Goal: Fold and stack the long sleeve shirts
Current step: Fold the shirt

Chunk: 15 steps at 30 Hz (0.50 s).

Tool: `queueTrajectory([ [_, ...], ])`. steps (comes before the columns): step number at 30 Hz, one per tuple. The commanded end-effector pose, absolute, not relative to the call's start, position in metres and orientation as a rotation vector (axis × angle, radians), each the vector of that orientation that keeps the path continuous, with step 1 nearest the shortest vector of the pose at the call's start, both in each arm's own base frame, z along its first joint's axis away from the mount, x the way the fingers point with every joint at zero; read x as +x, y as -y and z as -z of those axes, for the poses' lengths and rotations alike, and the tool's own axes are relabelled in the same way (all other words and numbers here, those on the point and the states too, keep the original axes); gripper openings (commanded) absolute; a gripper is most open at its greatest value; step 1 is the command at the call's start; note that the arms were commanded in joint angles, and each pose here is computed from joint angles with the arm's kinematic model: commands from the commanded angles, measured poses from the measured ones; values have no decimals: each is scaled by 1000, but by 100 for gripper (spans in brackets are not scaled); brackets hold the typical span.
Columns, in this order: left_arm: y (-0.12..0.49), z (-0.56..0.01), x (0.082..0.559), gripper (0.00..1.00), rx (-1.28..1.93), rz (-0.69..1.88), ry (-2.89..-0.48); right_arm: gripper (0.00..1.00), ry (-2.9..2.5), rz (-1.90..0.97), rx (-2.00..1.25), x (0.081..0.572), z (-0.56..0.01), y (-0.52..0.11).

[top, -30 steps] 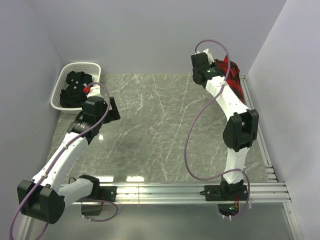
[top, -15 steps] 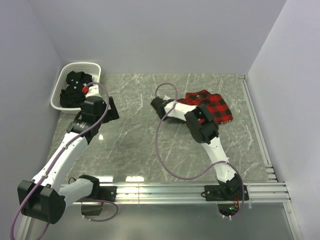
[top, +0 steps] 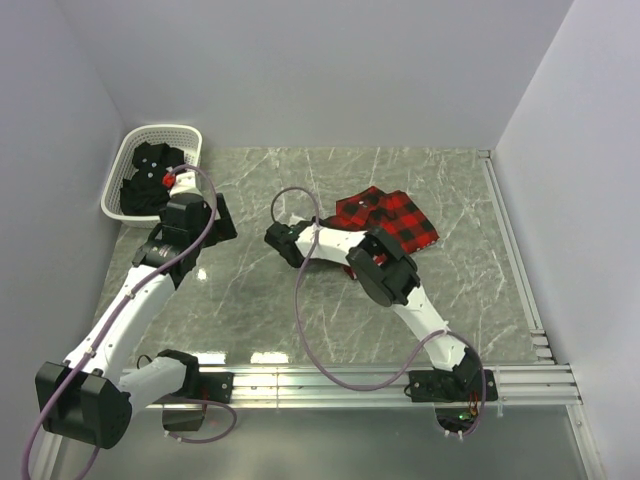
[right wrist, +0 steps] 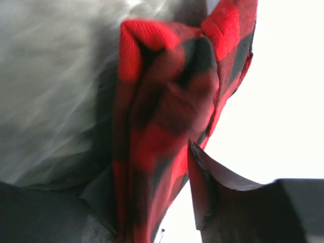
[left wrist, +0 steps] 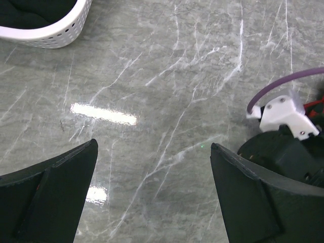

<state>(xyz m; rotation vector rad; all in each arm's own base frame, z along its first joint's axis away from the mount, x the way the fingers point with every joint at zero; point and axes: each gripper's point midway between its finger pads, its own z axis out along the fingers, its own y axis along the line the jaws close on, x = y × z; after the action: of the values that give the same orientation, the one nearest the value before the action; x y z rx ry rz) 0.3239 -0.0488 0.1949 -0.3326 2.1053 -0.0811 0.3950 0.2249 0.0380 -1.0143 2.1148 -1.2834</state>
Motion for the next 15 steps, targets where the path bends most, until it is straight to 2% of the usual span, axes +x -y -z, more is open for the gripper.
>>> queueTrajectory([
  [1,45,-207,326,99,-359,95,-2048,58,-2189,1029,-981,375,-54,-265],
  [5,44,-209,327,99,-373,114,-2042,60,-2273,710,-948,350,-72,-306],
  [9,44,-207,328,99,-381,130,-2046,59,-2294,457,-864,337,-111,-318],
  [11,44,-208,328,99,-385,138,-2043,58,-2290,353,-811,340,-123,-319],
  [15,44,-207,328,99,-386,150,-2047,46,-2317,138,-630,348,-149,-299],
])
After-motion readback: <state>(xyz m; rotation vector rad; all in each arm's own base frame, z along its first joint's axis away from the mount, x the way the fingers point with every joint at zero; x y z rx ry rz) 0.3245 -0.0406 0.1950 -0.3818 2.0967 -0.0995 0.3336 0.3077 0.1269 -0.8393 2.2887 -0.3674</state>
